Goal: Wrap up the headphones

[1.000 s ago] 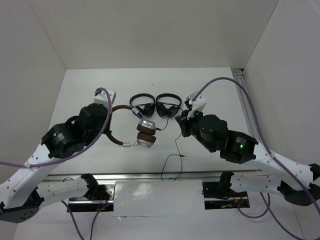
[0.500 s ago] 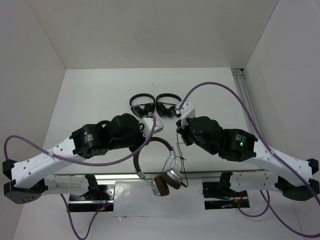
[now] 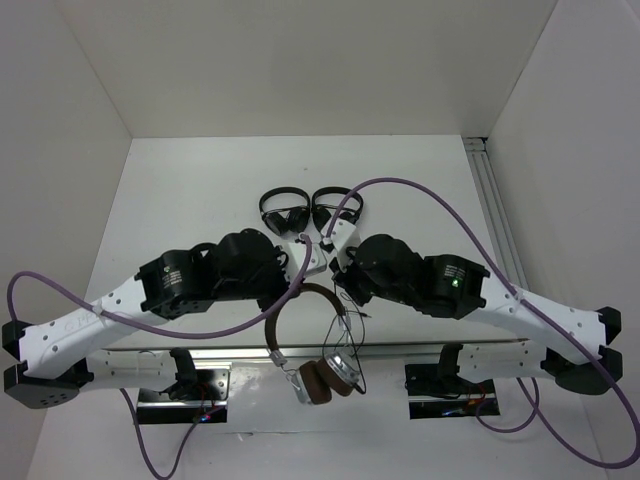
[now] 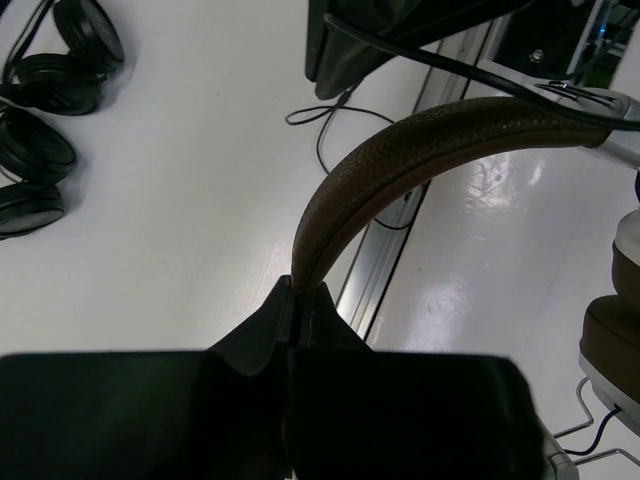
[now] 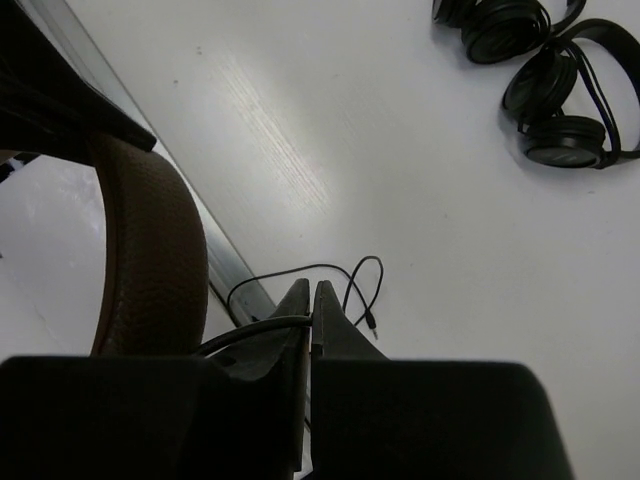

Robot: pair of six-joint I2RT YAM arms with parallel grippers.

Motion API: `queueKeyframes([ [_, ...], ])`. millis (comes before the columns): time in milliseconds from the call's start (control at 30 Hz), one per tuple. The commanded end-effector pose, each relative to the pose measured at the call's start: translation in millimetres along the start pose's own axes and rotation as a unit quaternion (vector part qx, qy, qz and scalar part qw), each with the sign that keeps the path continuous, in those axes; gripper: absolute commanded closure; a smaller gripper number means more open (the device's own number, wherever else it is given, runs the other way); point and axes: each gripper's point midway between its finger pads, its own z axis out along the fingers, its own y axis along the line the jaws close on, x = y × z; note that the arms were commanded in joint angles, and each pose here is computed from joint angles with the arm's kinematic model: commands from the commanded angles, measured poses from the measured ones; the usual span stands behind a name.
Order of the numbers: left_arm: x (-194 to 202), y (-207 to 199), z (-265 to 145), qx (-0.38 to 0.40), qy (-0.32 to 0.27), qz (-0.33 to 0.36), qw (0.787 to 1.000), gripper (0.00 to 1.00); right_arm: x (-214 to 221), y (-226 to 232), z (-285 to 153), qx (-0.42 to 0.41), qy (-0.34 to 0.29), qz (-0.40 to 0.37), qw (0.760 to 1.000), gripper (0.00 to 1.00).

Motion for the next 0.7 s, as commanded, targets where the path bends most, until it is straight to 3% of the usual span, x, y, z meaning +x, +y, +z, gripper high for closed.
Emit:
queueKeyframes([
  [0,-22,17,-5,-0.052,-0.042,-0.013,0.998,1.00,5,9,-1,-0.024,0.011,-0.012,1.000,1.00],
  [267,-27,40,-11,-0.121,-0.050,-0.028,0.991,1.00,16,11,2,-0.028,0.027,-0.006,0.999,0.97],
  [667,-43,20,-40,-0.063,-0.116,-0.017,0.991,1.00,32,20,21,-0.012,0.056,-0.028,0.998,0.97],
])
